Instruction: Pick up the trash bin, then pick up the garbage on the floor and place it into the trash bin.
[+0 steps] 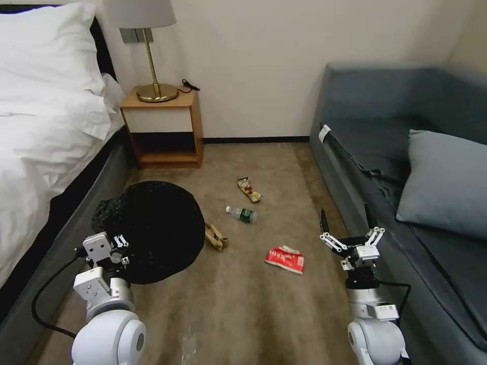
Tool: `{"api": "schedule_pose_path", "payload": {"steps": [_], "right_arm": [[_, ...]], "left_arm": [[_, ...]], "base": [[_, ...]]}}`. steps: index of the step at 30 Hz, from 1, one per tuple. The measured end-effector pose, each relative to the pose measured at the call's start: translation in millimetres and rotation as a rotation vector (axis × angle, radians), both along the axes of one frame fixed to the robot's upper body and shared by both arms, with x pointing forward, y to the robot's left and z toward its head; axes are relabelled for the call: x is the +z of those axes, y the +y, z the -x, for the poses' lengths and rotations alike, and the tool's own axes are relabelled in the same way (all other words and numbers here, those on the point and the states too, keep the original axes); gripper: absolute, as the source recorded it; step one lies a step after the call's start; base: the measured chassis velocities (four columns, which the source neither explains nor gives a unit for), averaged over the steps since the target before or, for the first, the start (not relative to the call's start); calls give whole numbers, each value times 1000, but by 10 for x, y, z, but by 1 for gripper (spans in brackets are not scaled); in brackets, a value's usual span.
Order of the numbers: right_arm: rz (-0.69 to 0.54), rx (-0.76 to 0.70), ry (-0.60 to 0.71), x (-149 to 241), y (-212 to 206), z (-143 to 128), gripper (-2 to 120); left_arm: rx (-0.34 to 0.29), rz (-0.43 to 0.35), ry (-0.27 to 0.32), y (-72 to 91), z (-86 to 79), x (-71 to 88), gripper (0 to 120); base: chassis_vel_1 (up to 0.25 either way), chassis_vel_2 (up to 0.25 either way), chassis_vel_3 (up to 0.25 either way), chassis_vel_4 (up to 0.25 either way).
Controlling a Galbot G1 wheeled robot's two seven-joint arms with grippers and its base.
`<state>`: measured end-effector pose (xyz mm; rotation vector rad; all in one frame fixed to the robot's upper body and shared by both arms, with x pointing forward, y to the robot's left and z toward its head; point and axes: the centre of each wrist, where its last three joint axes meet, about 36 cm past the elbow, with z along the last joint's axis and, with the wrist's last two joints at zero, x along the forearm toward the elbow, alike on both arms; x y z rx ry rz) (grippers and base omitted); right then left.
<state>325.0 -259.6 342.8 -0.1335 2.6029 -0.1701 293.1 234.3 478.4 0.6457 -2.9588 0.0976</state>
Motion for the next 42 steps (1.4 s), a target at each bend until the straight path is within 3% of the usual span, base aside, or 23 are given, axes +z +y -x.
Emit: {"api": "schedule_pose_path", "payload": {"steps": [13, 27, 36, 42], "right_arm": [[3, 15, -11, -37, 1, -57, 100], [85, 72, -13, -235, -162, -161, 100], [228, 137, 119, -300, -549, -203, 100], [360, 266, 304, -587, -1004, -315, 100]], "left_arm": [[0, 0, -12, 3, -33, 28, 4], [-9, -2, -1, 12, -43, 23, 4], [-56, 3, 41, 31, -83, 59, 4], [-67, -26, 67, 45, -120, 83, 4]], "base": [[-205, 197, 192, -207], [-3, 6, 4, -1], [0, 0, 0, 0], [0, 0, 0, 0]]}}
